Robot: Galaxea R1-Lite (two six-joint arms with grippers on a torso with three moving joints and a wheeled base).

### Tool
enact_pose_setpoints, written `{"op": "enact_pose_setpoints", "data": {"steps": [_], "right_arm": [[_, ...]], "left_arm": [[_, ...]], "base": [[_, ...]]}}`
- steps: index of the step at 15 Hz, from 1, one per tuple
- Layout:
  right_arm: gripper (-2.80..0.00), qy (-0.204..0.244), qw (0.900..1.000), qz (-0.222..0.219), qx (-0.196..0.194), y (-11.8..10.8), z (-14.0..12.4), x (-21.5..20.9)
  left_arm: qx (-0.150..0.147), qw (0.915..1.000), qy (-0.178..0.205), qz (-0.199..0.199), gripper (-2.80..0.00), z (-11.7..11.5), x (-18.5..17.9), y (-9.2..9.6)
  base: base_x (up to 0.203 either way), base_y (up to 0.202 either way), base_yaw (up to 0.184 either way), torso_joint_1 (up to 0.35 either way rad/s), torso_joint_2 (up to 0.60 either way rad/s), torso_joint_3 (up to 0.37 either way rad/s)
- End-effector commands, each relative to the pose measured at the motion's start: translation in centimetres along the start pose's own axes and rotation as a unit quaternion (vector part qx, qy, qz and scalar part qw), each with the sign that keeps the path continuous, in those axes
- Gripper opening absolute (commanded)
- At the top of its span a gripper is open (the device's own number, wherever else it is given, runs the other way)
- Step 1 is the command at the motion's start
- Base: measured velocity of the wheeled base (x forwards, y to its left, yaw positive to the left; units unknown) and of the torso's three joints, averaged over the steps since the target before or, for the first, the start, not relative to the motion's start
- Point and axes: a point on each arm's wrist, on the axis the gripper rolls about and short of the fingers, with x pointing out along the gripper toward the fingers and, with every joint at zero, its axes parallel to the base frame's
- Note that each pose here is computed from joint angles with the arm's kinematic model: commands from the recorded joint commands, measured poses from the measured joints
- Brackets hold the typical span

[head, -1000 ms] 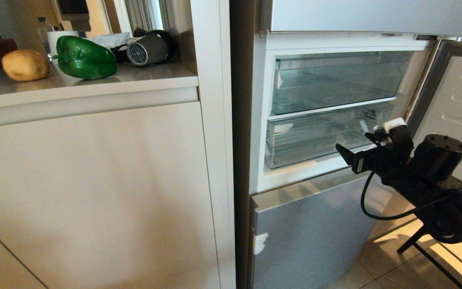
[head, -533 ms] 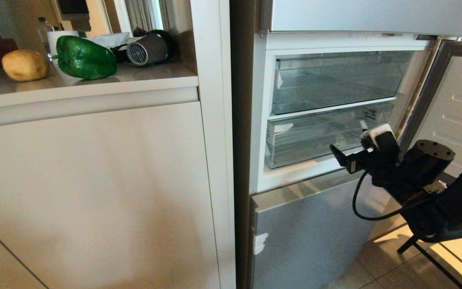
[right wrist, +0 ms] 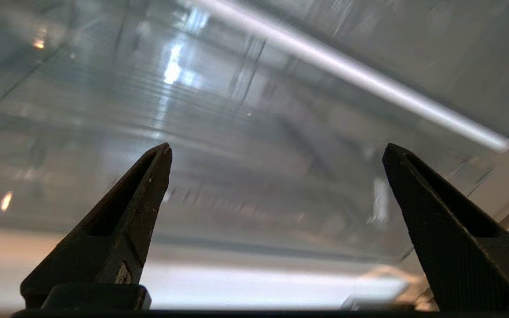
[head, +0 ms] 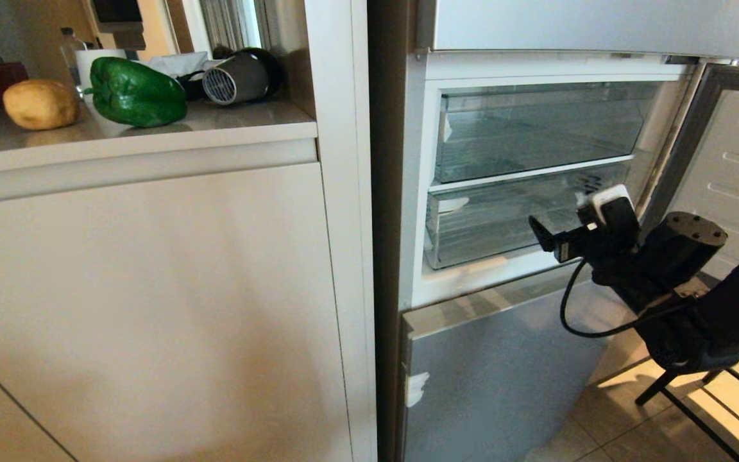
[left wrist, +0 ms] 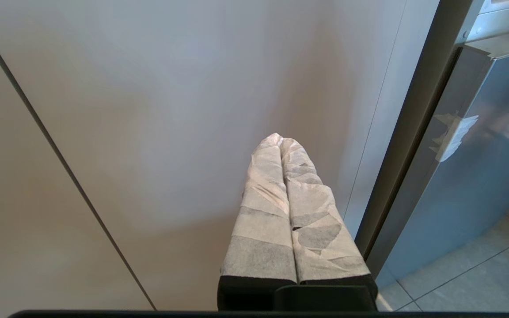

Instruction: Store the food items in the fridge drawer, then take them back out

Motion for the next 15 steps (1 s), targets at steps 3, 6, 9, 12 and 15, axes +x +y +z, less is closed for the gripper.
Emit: {"op": "enact_pose_setpoints", "data": {"steps": [3,6,9,12,15], "right_arm": [[0.00,-0.022,1.000,-0.012,-0.003,-0.5,0.6,0.8],[0.00,-0.027,0.999,-0.019,-0.004,-0.5,0.3,1.8],[0.00,-0.019,1.000,-0.018,-0.004,-0.5,-0.1,2.2],[0.00,-0.020,1.000,-0.020,-0.004,-0.6,-0.1,2.3],[0.00,-0.022,1.000,-0.022,-0.005,-0.8,0.0,2.8]], "left_arm": [[0.000,1.0000,0.000,0.000,-2.80,-0.1,0.0,0.0],[0.000,1.0000,0.001,0.000,-2.80,-0.1,0.0,0.0],[0.000,1.0000,0.001,0.000,-2.80,-0.1,0.0,0.0],[0.000,1.0000,0.001,0.000,-2.80,-0.1,0.0,0.0],[0.000,1.0000,0.001,0.000,-2.80,-0.1,0.0,0.0]], "base": [[0.000,0.000,0.000,0.000,0.00,0.000],[0.000,0.000,0.000,0.000,0.00,0.000],[0.000,0.000,0.000,0.000,0.00,0.000],[0.000,0.000,0.000,0.000,0.00,0.000],[0.000,0.000,0.000,0.000,0.00,0.000]]}}
